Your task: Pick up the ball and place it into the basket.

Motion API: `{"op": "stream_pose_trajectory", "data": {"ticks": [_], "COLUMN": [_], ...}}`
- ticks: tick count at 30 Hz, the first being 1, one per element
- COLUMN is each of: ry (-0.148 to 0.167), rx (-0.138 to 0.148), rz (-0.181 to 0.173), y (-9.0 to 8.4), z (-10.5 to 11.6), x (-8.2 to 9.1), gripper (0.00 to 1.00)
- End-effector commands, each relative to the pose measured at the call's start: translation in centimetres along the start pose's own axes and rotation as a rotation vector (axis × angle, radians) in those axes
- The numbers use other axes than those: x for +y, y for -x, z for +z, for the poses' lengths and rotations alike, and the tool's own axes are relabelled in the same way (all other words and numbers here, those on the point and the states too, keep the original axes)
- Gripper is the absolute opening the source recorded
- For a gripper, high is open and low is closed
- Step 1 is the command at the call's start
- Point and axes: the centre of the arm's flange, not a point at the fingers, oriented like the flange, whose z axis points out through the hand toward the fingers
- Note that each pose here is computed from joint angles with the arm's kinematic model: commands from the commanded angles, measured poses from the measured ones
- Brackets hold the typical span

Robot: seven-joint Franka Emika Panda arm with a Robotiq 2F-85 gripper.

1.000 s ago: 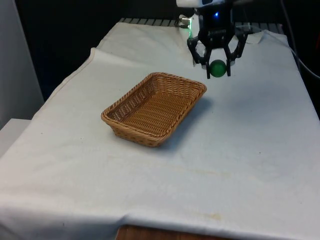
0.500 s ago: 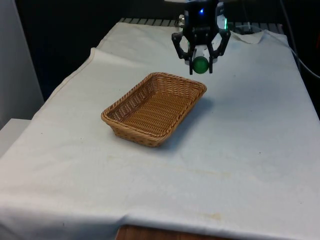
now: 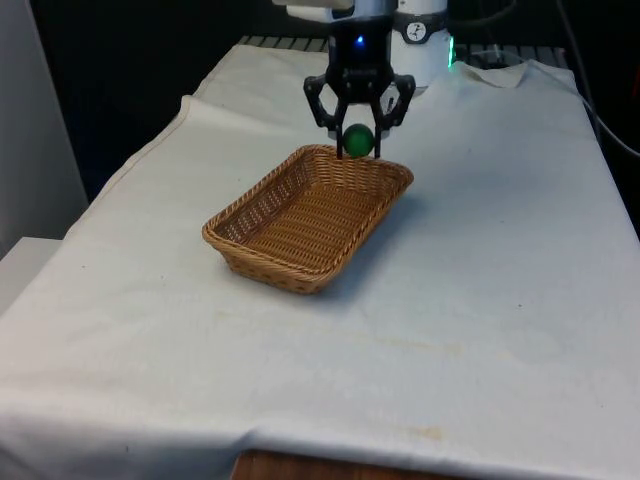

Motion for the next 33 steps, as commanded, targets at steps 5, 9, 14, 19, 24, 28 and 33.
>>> {"op": "stream_pose_trajectory", "data": {"ticks": [5,9,14,19,24,28,33], "ry": [0.011,0.018,0.023,0.022,0.011,0.006,0.002], "rx": [0.012,0.015,0.017,0.016,0.023,0.025,0.017], "rz": [0.011,0.019,0.041,0.055,0.072,0.074,0.073], "y": [0.7,1.0,1.4,1.7,1.9,2.0,2.1], "z": [1.9,2.8,4.9,6.2,7.2,7.4,8.0], "x": [1.8,2.7,3.5,3.9,3.8,3.8,3.7], "gripper": [0.0,0.0,0.0,0.0,0.0,0.0,0.0]}}
